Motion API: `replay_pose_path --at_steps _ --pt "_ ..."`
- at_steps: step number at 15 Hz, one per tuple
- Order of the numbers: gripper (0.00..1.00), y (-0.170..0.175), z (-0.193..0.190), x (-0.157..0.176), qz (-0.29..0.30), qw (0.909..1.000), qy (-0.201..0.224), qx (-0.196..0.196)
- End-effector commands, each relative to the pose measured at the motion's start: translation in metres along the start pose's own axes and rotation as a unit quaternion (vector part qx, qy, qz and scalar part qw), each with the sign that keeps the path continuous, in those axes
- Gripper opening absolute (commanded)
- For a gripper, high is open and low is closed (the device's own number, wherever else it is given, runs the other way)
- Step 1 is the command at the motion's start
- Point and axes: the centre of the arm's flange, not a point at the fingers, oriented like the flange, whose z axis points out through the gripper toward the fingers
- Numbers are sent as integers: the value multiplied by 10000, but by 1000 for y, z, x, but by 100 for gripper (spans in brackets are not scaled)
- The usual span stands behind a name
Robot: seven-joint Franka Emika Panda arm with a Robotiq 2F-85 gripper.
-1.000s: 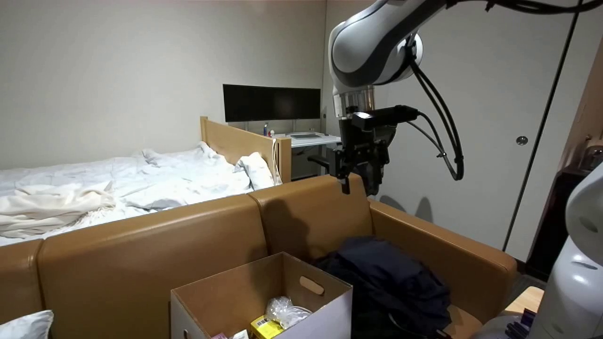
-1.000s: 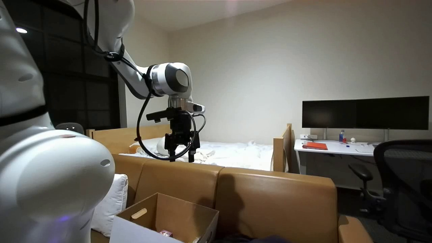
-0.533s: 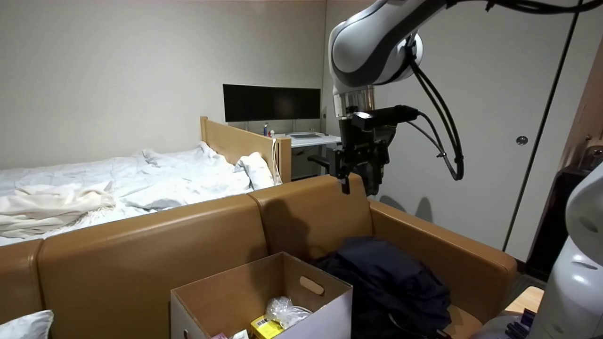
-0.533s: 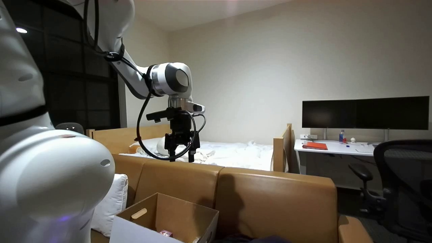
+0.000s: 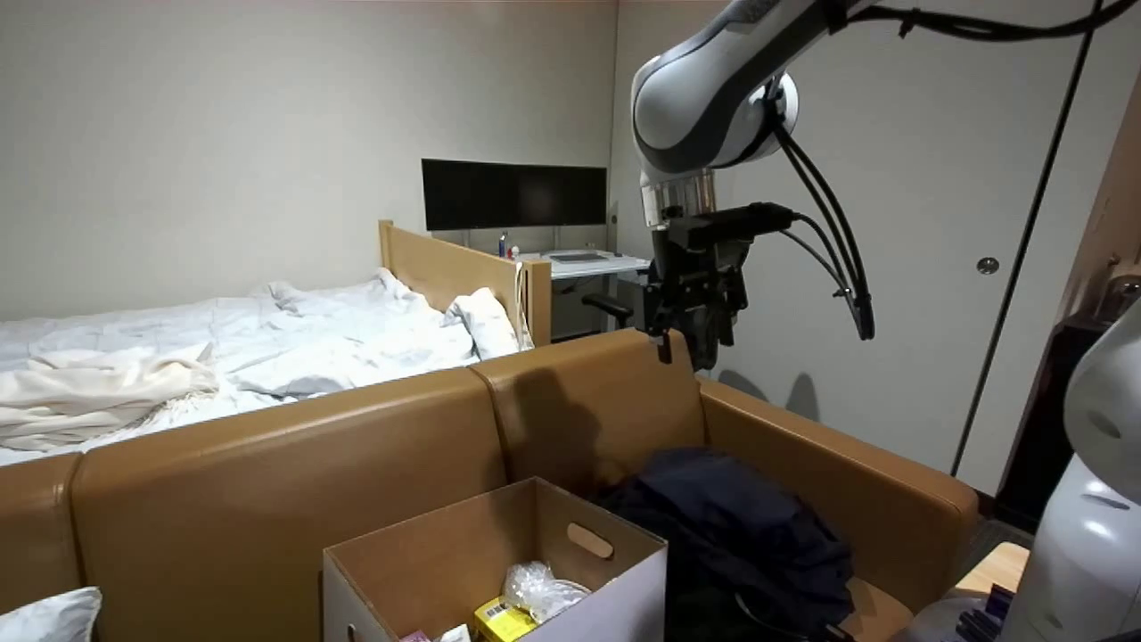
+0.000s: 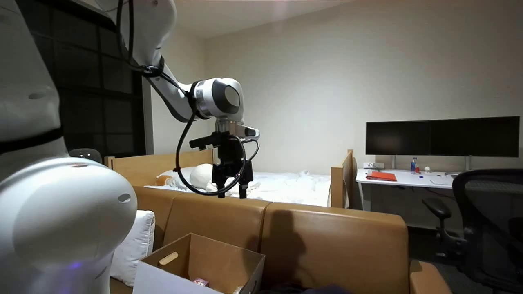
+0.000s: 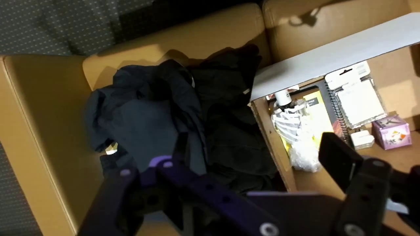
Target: Pick up the black cloth from the sofa and put it in the box
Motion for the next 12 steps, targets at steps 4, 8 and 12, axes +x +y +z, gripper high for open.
replay_pose_path --at_steps 4,8,12 --pt "100 61 23 65 1139 9928 -364 -106" --pt "100 99 46 92 1784 9817 -660 -72" --pt "100 112 53 100 1931 9780 -785 91"
